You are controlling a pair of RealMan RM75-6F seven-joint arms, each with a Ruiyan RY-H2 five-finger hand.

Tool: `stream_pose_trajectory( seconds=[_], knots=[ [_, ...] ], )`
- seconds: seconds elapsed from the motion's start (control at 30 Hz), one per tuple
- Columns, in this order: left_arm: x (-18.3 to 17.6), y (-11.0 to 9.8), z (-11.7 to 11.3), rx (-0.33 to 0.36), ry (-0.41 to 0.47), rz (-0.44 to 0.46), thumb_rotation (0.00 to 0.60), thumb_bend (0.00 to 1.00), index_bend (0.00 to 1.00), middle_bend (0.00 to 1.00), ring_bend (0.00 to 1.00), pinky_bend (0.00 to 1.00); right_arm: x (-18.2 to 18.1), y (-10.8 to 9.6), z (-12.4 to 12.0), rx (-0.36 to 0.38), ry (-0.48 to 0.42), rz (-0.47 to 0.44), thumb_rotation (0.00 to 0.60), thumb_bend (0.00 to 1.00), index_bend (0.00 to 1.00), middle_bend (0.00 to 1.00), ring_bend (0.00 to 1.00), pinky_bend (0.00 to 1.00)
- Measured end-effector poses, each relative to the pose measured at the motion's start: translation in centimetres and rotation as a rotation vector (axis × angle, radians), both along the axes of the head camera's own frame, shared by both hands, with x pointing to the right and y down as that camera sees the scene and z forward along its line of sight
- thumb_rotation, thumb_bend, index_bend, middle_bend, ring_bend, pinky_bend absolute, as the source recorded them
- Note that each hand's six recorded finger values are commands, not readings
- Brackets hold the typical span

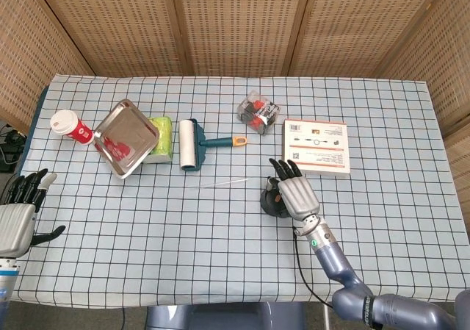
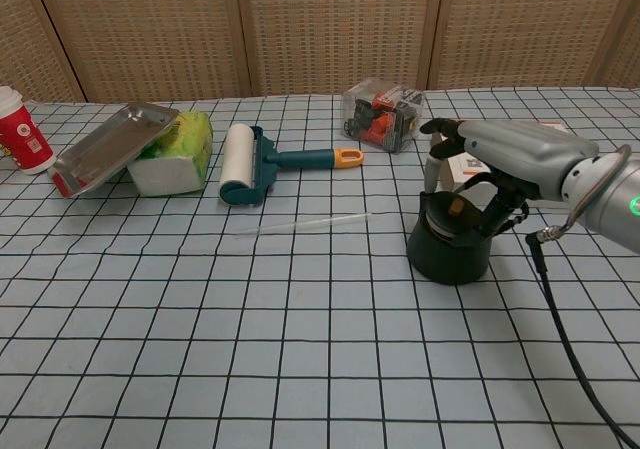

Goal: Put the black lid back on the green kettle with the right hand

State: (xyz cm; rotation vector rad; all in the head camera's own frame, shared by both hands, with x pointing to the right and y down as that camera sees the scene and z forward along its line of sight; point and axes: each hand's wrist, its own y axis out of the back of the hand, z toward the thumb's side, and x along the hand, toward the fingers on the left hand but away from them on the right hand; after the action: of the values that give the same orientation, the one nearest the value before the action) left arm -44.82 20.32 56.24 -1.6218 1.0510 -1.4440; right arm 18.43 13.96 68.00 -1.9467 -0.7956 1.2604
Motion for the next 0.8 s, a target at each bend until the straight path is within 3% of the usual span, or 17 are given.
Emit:
stream_pose_trajectory(
  seconds=[0.33,0.8],
  knots=[
    [-0.1,-0.1,0.0,-0.002,0.001,-0.004,0.600,0.07,0.00,0.00,0.00,0.00,-0.2,-0.9,1.3,-0.006,0.019,0.015,0.600,0.32,0.55,0.09,0.00,0.00],
    [0.1,0.0,0.0,-0.006,0.000,0.004,0.600,0.07,0.00,0.00,0.00,0.00,0.1,-0.6,1.2,-0.006,0.035,0.013,0.600,0.32,0.55,0.09,0.00,0.00]
  ],
)
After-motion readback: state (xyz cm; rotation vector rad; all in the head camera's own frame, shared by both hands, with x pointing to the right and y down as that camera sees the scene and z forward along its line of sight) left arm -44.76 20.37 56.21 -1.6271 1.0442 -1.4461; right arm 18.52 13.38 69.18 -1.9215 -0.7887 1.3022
